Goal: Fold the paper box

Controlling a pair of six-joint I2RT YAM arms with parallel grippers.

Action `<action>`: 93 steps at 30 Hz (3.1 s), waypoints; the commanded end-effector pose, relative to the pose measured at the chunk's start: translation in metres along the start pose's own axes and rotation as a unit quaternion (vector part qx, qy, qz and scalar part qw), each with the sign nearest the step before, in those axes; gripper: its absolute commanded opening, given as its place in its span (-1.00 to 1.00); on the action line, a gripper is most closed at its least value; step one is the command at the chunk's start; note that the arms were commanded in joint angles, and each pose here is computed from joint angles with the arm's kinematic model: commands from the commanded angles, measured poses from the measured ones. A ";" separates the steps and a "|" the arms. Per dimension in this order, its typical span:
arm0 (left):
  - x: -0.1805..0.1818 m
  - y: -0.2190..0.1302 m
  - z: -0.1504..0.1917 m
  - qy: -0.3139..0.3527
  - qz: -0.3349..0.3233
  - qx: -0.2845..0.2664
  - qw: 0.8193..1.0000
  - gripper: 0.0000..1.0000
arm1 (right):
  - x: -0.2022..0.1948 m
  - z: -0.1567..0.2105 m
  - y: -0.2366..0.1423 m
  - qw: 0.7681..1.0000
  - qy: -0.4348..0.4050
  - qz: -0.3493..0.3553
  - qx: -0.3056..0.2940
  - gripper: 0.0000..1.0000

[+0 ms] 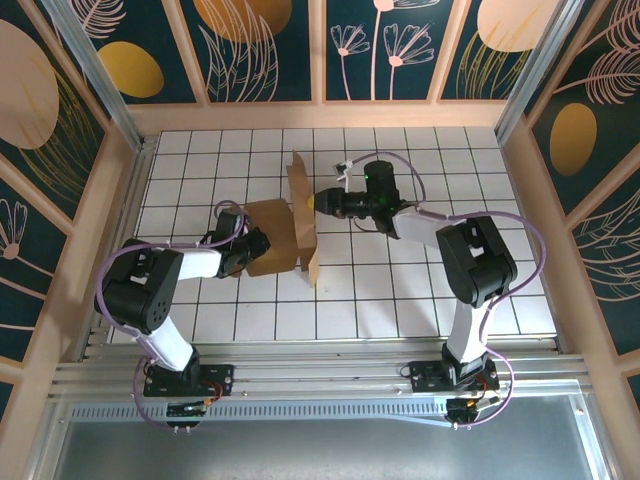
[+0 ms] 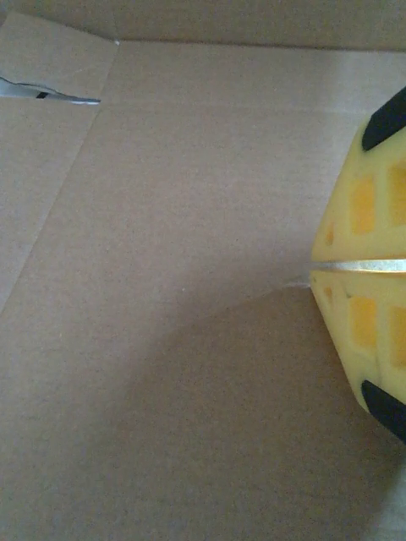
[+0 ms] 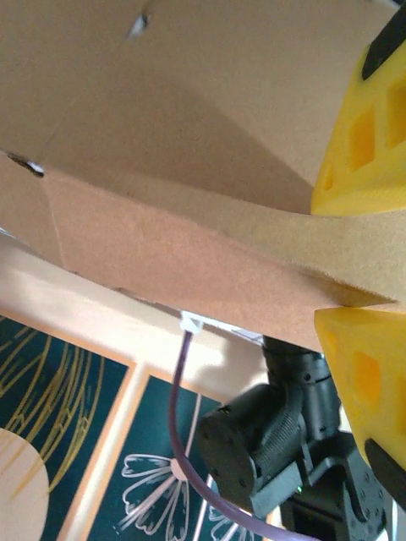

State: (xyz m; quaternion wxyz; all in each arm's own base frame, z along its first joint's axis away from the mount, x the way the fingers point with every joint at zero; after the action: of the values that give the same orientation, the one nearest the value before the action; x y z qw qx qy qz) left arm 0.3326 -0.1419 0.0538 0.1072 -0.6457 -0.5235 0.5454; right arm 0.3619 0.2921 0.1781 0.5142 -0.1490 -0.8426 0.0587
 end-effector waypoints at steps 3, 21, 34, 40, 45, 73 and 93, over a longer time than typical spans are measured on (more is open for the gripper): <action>-0.009 0.007 0.009 -0.014 0.049 0.033 0.998 -0.79 | 0.006 0.003 0.005 0.999 0.014 -0.028 0.012 -0.28; -0.018 -0.008 -0.008 0.013 0.041 -0.010 0.999 -0.50 | -0.025 0.012 0.014 0.995 0.009 0.102 0.018 0.00; -0.083 -0.088 -0.062 0.039 0.088 -0.114 0.989 -0.06 | -0.019 0.011 0.011 0.995 0.002 0.092 0.023 0.19; -0.107 -0.092 -0.079 0.043 0.109 -0.110 0.987 0.00 | -0.010 0.007 0.005 0.997 -0.002 0.081 0.016 0.21; -0.137 -0.082 -0.108 0.166 0.099 -0.094 0.977 0.05 | -0.007 0.006 0.003 0.997 -0.003 0.074 0.019 0.21; -0.163 0.016 -0.117 0.471 0.181 0.162 0.848 0.31 | -0.010 -0.002 -0.008 0.997 0.007 0.070 0.011 0.28; -0.172 0.008 -0.099 0.427 0.274 0.206 0.837 0.28 | -0.012 -0.007 -0.009 0.996 0.001 0.094 0.002 0.24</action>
State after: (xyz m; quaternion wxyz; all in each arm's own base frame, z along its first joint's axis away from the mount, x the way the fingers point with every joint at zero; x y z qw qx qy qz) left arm 0.4550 -0.2326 0.1878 0.3093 -0.8932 -0.1482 0.2908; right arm 0.3654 0.2839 0.1630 0.5216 -0.2027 -0.8213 0.1112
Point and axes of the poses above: each hand's point on the last joint's axis, 136 mm out from that joint toward the fingers, its own y axis out along the fingers, its own x axis along the line the jaws close on, z = x × y, the point moved 5 cm from there along -y, back along the fingers, and after that the axes turned 3 degrees about y, right-handed, at the moved point
